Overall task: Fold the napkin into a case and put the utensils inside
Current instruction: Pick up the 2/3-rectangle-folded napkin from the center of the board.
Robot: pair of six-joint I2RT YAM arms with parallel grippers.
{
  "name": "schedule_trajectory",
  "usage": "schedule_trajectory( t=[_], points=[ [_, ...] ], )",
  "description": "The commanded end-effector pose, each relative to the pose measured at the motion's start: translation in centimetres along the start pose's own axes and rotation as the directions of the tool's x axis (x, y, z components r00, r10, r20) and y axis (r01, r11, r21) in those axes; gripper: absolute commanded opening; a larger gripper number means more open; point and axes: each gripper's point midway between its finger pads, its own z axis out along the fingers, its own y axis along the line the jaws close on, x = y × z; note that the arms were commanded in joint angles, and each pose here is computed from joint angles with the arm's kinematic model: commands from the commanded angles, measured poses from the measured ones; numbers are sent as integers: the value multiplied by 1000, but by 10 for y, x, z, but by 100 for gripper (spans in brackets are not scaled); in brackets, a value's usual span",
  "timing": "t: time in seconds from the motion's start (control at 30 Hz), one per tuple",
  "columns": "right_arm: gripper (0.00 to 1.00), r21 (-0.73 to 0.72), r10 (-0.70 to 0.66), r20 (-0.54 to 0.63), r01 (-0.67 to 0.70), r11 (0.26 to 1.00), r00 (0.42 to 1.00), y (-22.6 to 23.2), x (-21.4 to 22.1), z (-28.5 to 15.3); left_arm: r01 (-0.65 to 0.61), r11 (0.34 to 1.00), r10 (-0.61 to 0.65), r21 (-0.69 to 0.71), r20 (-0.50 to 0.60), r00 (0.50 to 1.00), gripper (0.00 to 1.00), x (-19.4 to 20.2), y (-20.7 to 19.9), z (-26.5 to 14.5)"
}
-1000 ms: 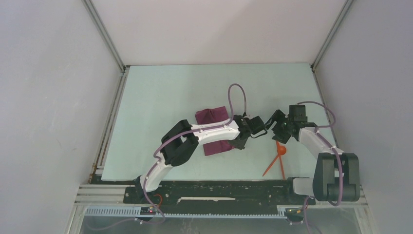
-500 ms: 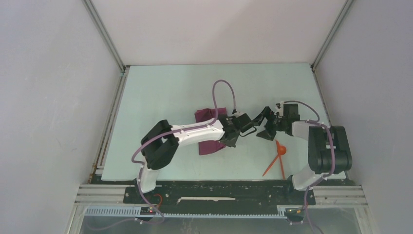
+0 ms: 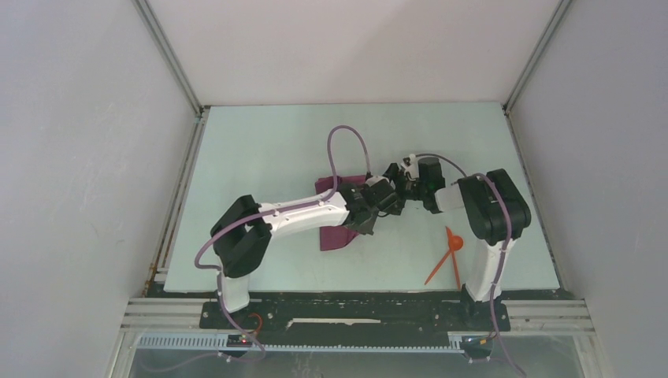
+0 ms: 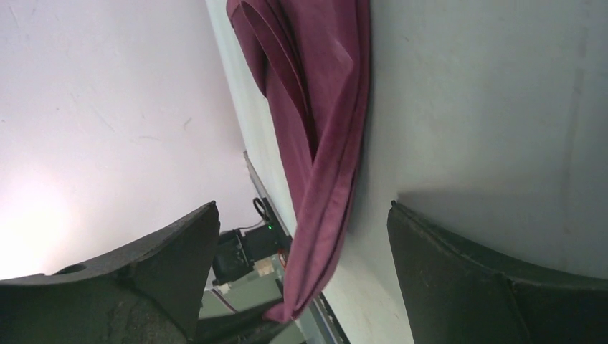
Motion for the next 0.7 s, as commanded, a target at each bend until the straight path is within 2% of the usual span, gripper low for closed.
schedule_trajectory(
  t=[0.0, 0.17, 0.43, 0.67],
  points=[
    [93, -14, 38, 30, -37, 999, 999, 6, -8, 22, 43, 998, -46, 48, 70, 996, 0, -20, -1, -26],
    [93, 79, 83, 58, -87, 993, 995, -6, -4, 30, 57, 998, -61, 37, 91, 994, 0, -24, 6, -35],
    [88, 46, 129, 58, -132, 990, 990, -8, -10, 42, 57, 998, -59, 29, 94, 994, 0, -23, 13, -40],
    [79, 20, 144, 80, -147, 989, 986, -9, -18, 45, 60, 998, -62, 28, 88, 994, 0, -17, 15, -39]
  ],
)
